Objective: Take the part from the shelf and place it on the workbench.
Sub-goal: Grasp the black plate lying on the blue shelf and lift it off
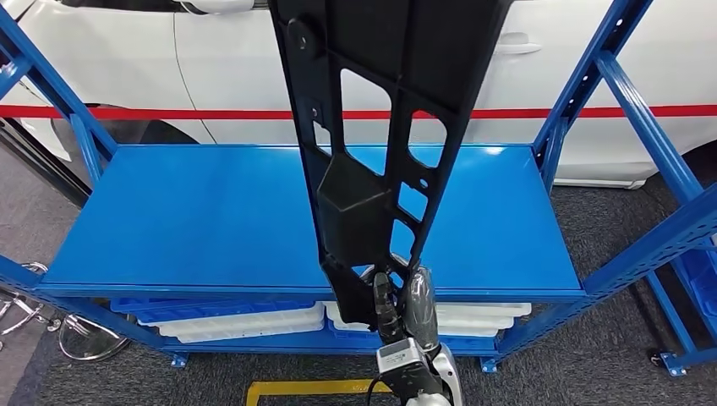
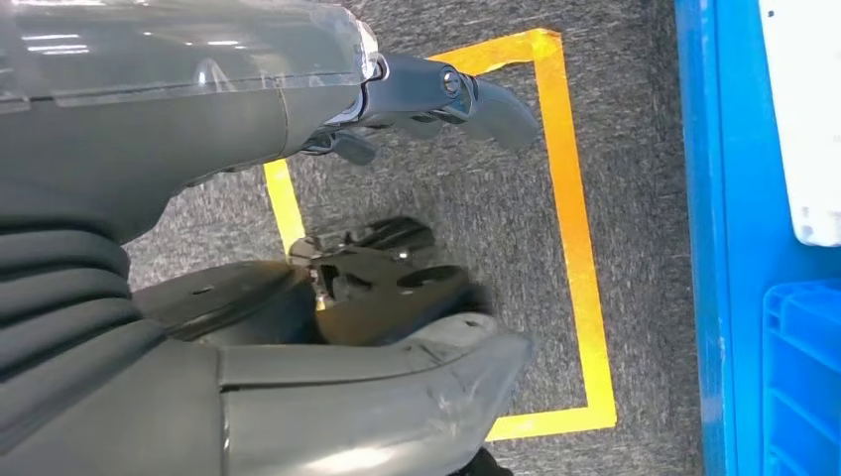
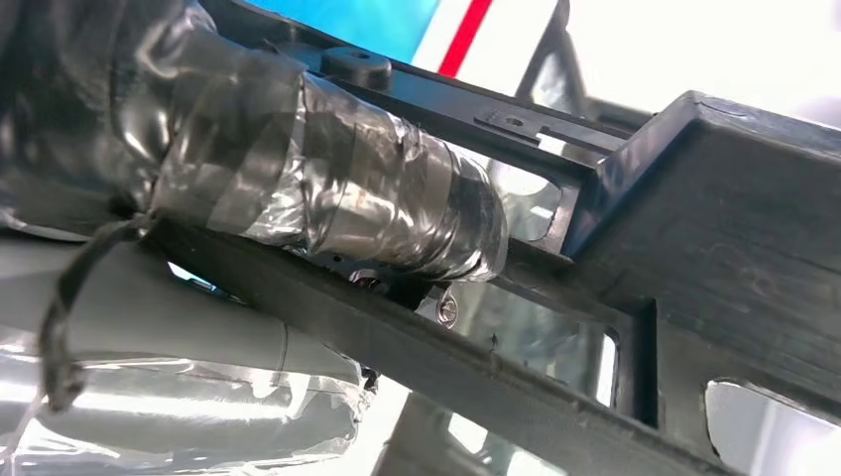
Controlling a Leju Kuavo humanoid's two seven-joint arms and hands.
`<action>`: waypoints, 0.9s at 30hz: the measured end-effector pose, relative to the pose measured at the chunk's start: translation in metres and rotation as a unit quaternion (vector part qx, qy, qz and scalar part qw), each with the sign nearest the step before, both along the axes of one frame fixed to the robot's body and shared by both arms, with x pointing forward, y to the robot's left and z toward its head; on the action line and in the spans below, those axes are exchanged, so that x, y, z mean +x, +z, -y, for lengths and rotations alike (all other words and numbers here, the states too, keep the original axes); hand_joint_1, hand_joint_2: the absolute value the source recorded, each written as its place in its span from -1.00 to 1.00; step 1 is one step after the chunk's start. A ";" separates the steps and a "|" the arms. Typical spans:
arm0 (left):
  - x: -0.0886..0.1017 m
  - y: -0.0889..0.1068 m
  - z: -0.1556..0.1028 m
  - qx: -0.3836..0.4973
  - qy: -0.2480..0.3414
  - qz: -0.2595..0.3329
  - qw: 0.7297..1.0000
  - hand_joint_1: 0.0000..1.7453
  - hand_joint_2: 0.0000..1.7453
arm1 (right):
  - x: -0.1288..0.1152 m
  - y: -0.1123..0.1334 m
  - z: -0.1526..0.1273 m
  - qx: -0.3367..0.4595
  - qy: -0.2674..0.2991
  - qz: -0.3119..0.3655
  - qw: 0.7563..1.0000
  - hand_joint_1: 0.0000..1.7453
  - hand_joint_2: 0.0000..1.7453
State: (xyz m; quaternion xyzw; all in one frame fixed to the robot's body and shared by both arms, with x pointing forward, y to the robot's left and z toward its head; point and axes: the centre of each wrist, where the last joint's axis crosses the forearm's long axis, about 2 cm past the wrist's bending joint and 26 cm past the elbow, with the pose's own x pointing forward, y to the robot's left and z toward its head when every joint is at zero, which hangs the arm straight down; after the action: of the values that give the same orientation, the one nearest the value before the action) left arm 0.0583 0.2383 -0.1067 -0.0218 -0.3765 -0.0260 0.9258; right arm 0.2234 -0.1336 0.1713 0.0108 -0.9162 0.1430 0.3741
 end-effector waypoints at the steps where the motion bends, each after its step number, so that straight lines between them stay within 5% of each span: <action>1: -0.001 0.000 0.000 0.000 0.001 -0.001 1.000 -1.00 1.00 | -0.001 0.001 0.000 -0.001 0.007 0.003 1.000 1.00 -1.00; 12: 0.002 0.000 -0.004 0.026 -0.025 -0.011 0.999 -1.00 1.00 | -0.001 0.010 -0.010 0.021 0.135 -0.020 0.990 1.00 -1.00; 27: 0.009 0.001 -0.002 0.049 -0.047 -0.002 0.998 -1.00 1.00 | 0.012 0.030 -0.019 0.011 0.139 0.000 0.990 1.00 -1.00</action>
State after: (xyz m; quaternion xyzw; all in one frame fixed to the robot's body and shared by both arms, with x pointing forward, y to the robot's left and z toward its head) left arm 0.0676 0.2406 -0.1054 0.0060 -0.3712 -0.0880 0.9243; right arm 0.2349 -0.1147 0.2011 0.1417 -0.9075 0.1834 0.3503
